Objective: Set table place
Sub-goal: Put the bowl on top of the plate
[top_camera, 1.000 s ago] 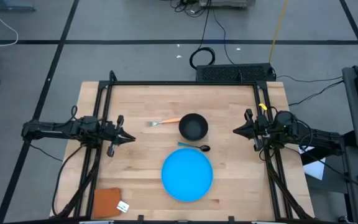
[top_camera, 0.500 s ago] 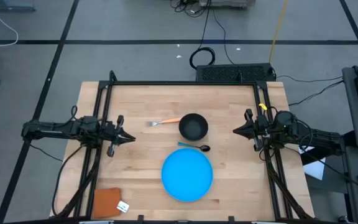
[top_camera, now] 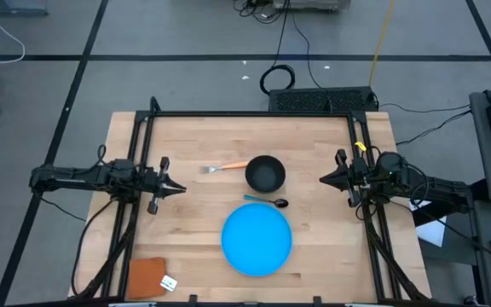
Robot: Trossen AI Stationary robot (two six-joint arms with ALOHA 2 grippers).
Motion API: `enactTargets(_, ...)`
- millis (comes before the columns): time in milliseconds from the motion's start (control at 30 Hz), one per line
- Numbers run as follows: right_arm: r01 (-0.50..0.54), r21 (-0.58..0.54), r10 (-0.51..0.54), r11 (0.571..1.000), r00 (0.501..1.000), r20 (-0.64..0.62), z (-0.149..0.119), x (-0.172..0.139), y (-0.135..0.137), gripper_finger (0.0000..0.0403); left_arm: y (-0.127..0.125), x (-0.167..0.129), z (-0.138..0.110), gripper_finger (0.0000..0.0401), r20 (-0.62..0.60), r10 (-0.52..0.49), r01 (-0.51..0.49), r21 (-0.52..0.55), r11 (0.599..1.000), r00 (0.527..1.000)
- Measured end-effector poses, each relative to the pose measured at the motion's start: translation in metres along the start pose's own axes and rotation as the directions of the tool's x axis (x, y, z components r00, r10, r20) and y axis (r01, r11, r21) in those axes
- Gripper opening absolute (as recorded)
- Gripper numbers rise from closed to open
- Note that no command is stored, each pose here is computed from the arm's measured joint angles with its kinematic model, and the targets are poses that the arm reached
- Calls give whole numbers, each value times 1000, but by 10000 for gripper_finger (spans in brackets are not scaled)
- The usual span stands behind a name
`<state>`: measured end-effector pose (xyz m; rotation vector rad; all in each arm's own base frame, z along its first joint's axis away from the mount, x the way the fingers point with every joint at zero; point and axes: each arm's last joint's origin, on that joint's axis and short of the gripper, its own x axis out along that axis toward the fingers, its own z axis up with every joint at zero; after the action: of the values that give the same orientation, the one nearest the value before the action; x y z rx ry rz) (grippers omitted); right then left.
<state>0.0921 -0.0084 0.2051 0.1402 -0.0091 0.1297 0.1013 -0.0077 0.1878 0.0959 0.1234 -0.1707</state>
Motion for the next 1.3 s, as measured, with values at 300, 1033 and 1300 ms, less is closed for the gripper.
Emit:
enactTargets(300,-1,-3,1,1000,1000,9,1,0,0,0,1,0,8,37,86,3,7,-112,994,996)
enactTargets(1033,-10,-43,14,999,993,117,11,0,1,0,2,-5,32,37,328,10,89,-287,954,944)
enactTargets(1300,0,-112,11,994,995,98,1,2,-1,0,3,-5,30,37,312,45,59,-316,947,949)
